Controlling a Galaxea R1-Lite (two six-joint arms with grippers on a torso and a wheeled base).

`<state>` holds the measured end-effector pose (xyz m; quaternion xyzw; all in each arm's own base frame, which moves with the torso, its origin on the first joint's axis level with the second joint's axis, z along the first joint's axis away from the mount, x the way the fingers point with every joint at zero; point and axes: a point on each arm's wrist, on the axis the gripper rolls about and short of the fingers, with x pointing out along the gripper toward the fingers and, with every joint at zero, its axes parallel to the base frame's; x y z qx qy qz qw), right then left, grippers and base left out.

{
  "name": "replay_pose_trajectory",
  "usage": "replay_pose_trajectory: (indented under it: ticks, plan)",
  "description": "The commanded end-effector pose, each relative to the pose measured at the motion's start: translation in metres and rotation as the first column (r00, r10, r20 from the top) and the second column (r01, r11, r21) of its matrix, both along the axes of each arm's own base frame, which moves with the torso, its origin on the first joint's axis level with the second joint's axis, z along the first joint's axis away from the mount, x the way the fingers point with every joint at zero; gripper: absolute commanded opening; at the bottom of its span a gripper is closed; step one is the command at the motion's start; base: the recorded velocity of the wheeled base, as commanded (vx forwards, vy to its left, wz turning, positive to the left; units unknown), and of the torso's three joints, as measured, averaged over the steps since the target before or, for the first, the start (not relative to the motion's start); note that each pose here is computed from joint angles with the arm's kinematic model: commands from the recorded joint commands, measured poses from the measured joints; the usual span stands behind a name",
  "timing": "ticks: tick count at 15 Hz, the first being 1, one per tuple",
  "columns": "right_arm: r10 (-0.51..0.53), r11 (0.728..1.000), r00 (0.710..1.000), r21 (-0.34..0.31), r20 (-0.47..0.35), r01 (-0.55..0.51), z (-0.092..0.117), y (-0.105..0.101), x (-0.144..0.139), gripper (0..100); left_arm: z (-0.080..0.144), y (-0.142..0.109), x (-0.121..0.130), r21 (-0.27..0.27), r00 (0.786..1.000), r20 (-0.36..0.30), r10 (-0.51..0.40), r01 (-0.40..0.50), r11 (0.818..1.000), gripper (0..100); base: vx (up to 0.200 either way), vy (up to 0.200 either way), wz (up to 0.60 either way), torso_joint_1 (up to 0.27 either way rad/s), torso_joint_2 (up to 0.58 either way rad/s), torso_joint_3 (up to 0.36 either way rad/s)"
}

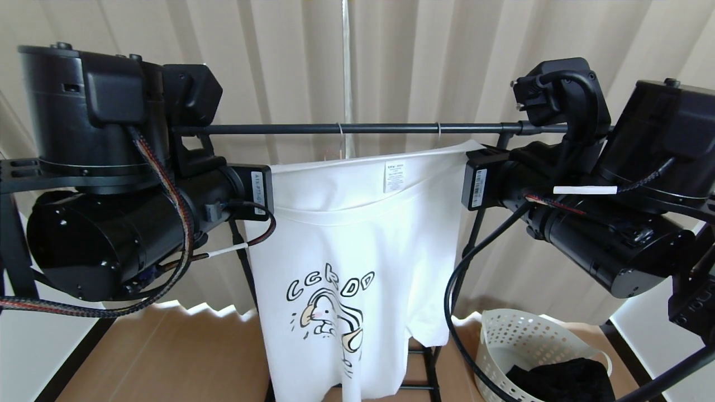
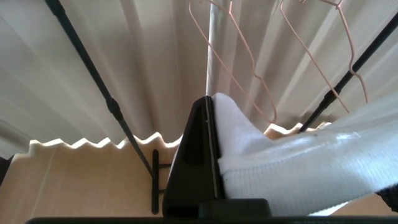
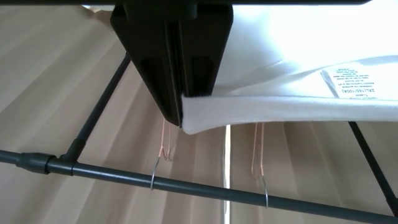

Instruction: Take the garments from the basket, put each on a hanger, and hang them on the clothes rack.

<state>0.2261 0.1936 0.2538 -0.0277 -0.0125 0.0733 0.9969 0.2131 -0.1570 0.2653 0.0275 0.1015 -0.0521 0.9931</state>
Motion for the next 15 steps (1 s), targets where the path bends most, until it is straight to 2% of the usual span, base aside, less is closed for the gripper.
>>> replay_pose_trajectory:
  ticks: [1, 5, 7, 10, 11, 12, 13, 14, 15]
  plan:
    - [-0.002, 1.0, 1.0, -0.001, 0.0, 0.002, 0.0, 0.0, 0.0, 0, 0.0, 0.0, 0.0, -0.001, 1.0, 0.0, -0.001, 0.001, 1.0, 0, 0.0, 0.0, 0.0, 0.0, 0.0, 0.0]
    - [-0.002, 1.0, 1.0, -0.023, 0.002, 0.002, -0.001, -0.003, -0.002, 0, 0.0, -0.002, 0.003, 0.002, 1.0, 0.001, 0.0, 0.0, 1.0, 0, 0.0, 0.0, 0.0, 0.0, 0.0, 0.0]
    - [-0.002, 0.999, 1.0, -0.044, 0.002, 0.003, -0.001, -0.007, -0.006, 0, -0.001, -0.013, 0.015, 0.016, 1.0, 0.001, -0.006, 0.006, 1.0, 0, 0.0, 0.0, 0.0, 0.0, 0.0, 0.0]
    - [0.029, 0.984, 0.999, -0.178, -0.018, -0.032, -0.015, -0.019, -0.02, 0, 0.005, -0.032, 0.039, 0.002, 1.0, 0.021, -0.008, 0.008, 1.0, 0, 0.0, 0.0, 0.0, 0.0, 0.0, 0.0]
    - [0.067, 0.97, 0.997, -0.23, -0.033, -0.073, -0.022, -0.024, -0.026, 0, 0.006, -0.039, 0.05, -0.002, 1.0, 0.028, -0.005, 0.005, 1.0, 0, 0.0, 0.0, 0.0, 0.0, 0.0, 0.0]
    - [0.09, 0.962, 0.995, -0.255, -0.042, -0.098, -0.027, -0.027, -0.03, 0, 0.007, -0.042, 0.054, -0.006, 0.999, 0.033, -0.005, 0.005, 1.0, 0, 0.0, 0.0, 0.0, 0.0, 0.0, 0.0]
    - [0.161, 0.937, 0.986, -0.308, -0.049, -0.168, -0.031, -0.033, -0.039, 0, 0.009, -0.049, 0.062, -0.01, 0.999, 0.042, -0.005, 0.005, 1.0, 0, 0.0, 0.0, 0.0, 0.0, 0.0, 0.0]
    - [0.266, 0.899, 0.962, -0.346, -0.057, -0.269, -0.035, -0.038, -0.05, 0, 0.009, -0.057, 0.071, -0.012, 0.999, 0.049, -0.008, 0.009, 1.0, 0, 0.0, 0.0, 0.0, 0.0, 0.0, 0.0]
    - [0.305, 0.884, 0.95, -0.35, -0.068, -0.309, -0.037, -0.037, -0.054, 0, 0.009, -0.06, 0.074, -0.009, 0.999, 0.053, -0.011, 0.012, 1.0, 0, 0.0, 0.0, 0.0, 0.0, 0.0, 0.0]
